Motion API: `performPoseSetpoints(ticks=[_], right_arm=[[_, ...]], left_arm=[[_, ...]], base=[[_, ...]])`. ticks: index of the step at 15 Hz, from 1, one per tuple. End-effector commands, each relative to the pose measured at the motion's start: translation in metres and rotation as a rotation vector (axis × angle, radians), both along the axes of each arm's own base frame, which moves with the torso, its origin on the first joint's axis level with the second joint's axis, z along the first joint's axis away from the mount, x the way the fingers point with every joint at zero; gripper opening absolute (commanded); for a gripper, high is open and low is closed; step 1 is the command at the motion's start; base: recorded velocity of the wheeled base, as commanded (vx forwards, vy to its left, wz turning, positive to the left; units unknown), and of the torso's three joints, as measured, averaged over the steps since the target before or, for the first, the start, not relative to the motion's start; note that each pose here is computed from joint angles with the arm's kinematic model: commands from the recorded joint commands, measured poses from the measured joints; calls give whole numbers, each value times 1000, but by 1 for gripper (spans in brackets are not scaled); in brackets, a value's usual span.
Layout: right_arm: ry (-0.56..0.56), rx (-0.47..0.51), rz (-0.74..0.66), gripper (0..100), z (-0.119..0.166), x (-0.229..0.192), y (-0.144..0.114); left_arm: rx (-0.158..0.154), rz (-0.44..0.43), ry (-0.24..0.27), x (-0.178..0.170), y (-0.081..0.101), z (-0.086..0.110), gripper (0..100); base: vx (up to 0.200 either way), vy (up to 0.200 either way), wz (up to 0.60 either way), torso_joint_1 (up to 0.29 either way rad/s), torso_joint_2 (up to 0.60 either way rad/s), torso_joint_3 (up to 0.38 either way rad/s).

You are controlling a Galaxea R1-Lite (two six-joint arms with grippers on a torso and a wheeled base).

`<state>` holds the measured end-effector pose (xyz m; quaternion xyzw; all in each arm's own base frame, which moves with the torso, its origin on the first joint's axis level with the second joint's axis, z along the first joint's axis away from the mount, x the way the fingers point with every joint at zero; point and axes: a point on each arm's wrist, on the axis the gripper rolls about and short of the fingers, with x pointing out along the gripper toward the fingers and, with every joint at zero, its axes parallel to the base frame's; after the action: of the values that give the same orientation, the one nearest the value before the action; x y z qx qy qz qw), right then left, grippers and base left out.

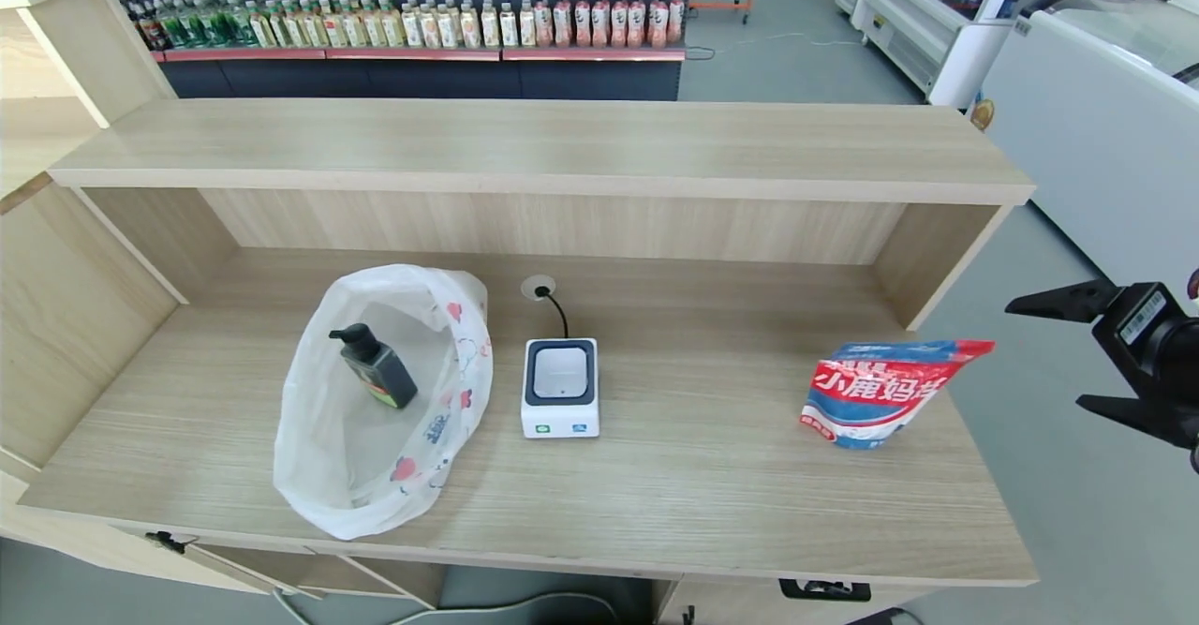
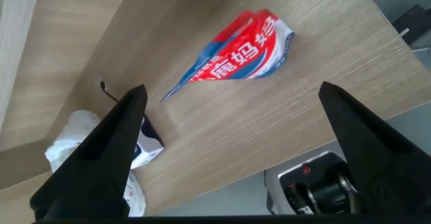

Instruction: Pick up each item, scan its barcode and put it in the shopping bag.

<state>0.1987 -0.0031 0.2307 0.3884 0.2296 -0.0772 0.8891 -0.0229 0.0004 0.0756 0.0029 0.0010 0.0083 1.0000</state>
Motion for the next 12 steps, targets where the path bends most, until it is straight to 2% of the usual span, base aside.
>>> performPoseSetpoints(ticks=[1,2,4,7,11,12], right_arm=[[10,21,-8,100,1,0,0],[13,51,-8,100,1,0,2],[28,101,-3,100,-1,1,8],[72,235,24,100,-6,4,25],[123,235,-15,100,-19,21,30],[106,231,-21,100,-16,23,30]], left_arm=[[0,0,0,0,0,0,100],[-4,0,0,0,0,0,100],[-4,0,0,0,0,0,100],[-4,0,0,0,0,0,100],[-4,0,0,0,0,0,100],[-4,0,0,0,0,0,100]], base=[[0,-200,0,2,2,2],[0,-200,0,2,2,2],[0,0,0,0,0,0],[0,0,0,0,0,0],[0,0,0,0,0,0],[0,0,0,0,0,0]])
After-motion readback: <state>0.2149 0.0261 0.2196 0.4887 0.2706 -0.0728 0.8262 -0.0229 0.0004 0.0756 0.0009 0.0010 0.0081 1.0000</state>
